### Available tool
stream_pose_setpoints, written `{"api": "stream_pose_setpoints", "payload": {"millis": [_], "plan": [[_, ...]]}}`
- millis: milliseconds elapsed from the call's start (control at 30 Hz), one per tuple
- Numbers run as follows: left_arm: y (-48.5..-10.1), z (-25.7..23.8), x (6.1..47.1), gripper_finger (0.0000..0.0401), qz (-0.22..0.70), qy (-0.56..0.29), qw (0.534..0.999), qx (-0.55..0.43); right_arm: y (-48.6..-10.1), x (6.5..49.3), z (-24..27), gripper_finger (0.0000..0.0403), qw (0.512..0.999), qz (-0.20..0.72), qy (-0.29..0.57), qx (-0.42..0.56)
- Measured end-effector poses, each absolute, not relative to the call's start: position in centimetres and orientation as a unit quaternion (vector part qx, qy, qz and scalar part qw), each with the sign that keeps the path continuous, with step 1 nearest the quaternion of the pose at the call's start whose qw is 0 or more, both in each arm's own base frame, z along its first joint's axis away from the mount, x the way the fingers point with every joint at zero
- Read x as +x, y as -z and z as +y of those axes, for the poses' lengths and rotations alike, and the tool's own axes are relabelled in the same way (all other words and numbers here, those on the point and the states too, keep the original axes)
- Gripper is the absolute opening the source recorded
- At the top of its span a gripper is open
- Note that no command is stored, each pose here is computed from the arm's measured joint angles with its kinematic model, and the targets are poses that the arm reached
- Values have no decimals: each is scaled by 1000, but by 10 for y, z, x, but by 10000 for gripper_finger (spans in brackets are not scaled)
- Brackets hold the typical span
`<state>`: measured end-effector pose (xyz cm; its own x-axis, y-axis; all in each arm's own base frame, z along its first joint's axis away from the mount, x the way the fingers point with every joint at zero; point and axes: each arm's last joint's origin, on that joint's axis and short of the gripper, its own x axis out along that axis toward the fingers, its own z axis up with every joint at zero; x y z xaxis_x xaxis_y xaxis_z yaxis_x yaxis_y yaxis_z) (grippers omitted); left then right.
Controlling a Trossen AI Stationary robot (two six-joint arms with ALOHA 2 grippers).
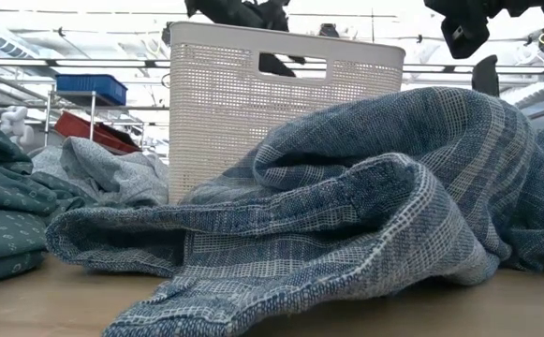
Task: Sort clothes
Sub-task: Put the light blue shirt into the white laundry bin
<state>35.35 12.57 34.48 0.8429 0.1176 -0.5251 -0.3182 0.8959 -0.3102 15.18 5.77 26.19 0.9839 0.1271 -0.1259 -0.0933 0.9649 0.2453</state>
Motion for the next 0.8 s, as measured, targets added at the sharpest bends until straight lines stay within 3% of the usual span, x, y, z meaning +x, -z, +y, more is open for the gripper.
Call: {"api": "stream_pose_setpoints", "payload": {"millis": [300,600,800], "plan": [[-366,62,344,182,267,-94,942,-179,-260,152,58,183,989,79,-55,117],[-366,-15,310,182,375,-130,909,-124,-261,152,58,183,987,78,-54,127],[-361,-66,297,182,416,-70,902,-93,-261,152,58,183,987,78,-55,127]]}}
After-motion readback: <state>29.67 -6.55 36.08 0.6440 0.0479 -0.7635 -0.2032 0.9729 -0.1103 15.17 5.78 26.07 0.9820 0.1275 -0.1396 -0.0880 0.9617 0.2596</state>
